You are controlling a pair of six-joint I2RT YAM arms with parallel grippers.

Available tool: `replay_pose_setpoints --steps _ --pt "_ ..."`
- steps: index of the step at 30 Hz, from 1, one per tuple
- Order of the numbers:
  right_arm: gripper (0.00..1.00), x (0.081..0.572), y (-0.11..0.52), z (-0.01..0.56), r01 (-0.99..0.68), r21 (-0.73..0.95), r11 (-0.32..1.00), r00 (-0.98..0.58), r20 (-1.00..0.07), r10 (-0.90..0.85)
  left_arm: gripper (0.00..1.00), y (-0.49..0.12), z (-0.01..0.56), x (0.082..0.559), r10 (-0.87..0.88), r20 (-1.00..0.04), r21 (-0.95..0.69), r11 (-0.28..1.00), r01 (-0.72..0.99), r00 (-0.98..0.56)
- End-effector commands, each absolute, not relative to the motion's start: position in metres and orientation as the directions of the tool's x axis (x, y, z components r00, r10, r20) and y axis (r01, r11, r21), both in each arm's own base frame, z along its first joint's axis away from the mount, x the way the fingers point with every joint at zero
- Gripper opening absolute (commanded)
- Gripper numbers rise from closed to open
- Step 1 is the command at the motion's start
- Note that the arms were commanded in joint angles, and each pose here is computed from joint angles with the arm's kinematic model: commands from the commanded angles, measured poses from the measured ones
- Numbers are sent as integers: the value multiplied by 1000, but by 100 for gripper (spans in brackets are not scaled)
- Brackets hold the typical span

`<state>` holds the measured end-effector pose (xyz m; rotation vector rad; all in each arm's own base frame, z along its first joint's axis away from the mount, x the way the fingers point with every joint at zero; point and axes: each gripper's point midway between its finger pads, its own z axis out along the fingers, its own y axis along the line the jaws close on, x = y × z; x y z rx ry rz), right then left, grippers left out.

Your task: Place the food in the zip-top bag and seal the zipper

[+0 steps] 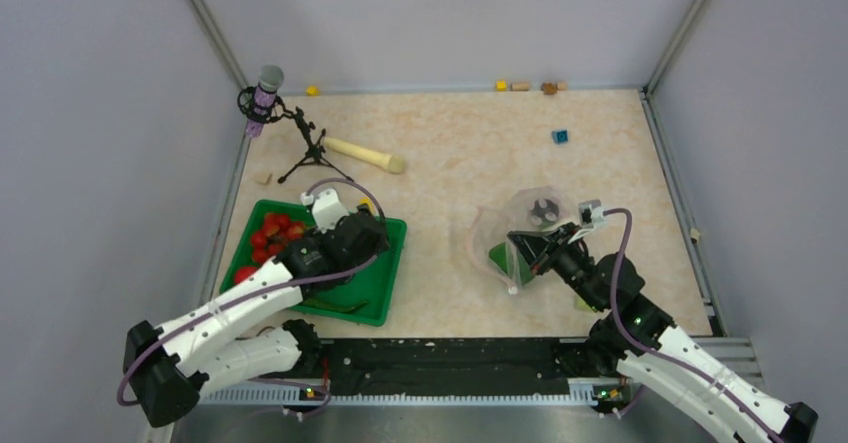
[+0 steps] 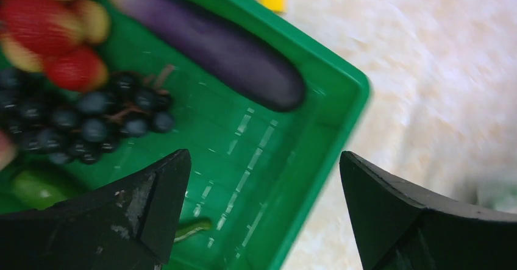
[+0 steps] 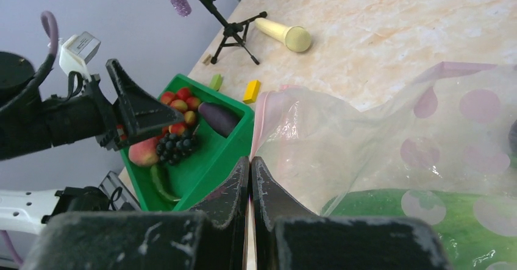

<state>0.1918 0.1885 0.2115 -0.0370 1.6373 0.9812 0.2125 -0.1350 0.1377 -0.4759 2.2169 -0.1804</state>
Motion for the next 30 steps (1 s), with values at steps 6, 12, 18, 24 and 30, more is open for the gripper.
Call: replay_pose_setpoints --steps 6,12,18,24,30 --pt "0 194 185 238 -528 552 645 -279 -830 483 97 -46 154 235 -562 -749 -254 732 -632 -350" --pt "0 196 187 236 -528 544 652 -279 -836 472 96 3 181 245 -558 -805 -215 590 -778 -201" --pt "0 198 188 232 -521 537 663 -285 -842 458 94 35 183 250 -573 -800 -195 529 -826 -178" --pt "0 201 186 229 -507 534 677 -281 -845 455 94 57 180 250 -568 -802 -155 499 -853 -186" --pt "0 204 185 224 -491 530 691 -283 -848 449 84 58 154 251 -591 -768 -123 513 -850 -245"
